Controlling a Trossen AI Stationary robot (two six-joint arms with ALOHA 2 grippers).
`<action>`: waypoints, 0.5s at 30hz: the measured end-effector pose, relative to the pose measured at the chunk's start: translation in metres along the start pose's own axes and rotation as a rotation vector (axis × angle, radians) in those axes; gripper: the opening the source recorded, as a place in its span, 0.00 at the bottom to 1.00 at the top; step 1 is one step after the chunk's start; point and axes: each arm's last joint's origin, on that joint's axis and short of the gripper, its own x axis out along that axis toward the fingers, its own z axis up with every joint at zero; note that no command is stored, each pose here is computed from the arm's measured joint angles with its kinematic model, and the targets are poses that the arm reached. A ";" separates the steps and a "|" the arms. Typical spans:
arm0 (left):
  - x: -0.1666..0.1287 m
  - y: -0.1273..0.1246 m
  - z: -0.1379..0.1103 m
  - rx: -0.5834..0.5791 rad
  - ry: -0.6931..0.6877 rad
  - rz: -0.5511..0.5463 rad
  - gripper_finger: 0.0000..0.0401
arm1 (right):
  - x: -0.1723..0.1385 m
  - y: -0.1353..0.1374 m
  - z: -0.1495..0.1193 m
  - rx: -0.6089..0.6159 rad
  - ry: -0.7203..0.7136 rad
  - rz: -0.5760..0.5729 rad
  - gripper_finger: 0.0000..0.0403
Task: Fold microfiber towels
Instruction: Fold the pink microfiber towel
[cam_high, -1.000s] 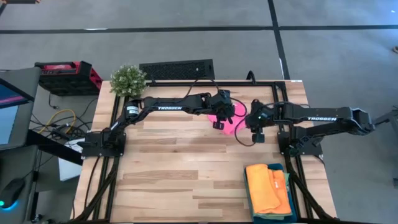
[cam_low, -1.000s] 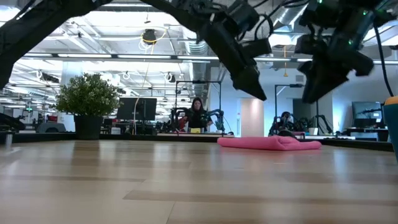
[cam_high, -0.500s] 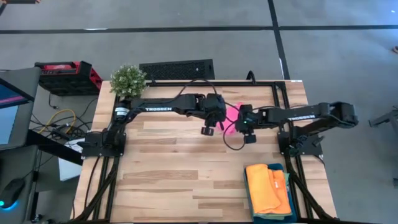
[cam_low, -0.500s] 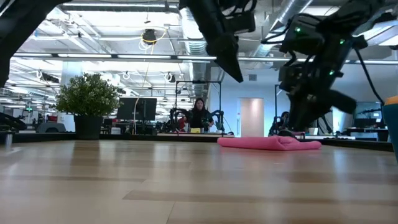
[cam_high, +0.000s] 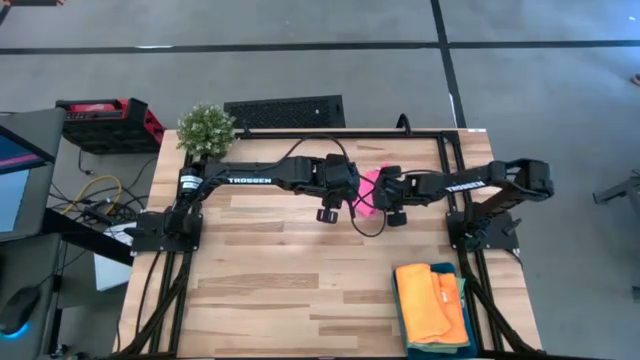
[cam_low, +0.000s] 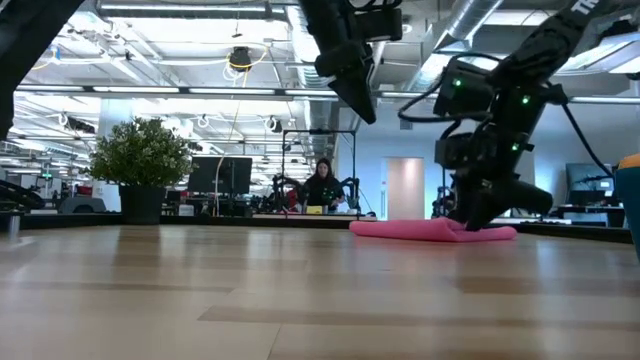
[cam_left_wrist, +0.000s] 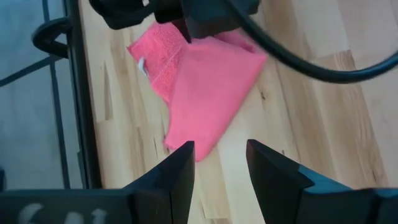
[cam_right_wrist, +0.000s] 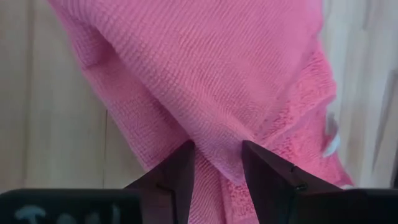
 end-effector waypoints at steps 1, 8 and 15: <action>0.000 -0.001 0.000 0.003 0.003 -0.002 0.35 | 0.002 0.000 -0.001 0.001 0.008 0.003 0.39; 0.000 -0.003 0.000 0.008 0.011 -0.007 0.35 | 0.007 0.001 0.000 -0.001 0.024 0.001 0.32; 0.000 -0.003 -0.001 0.008 0.014 -0.007 0.35 | 0.004 0.000 0.002 0.030 0.038 -0.010 0.03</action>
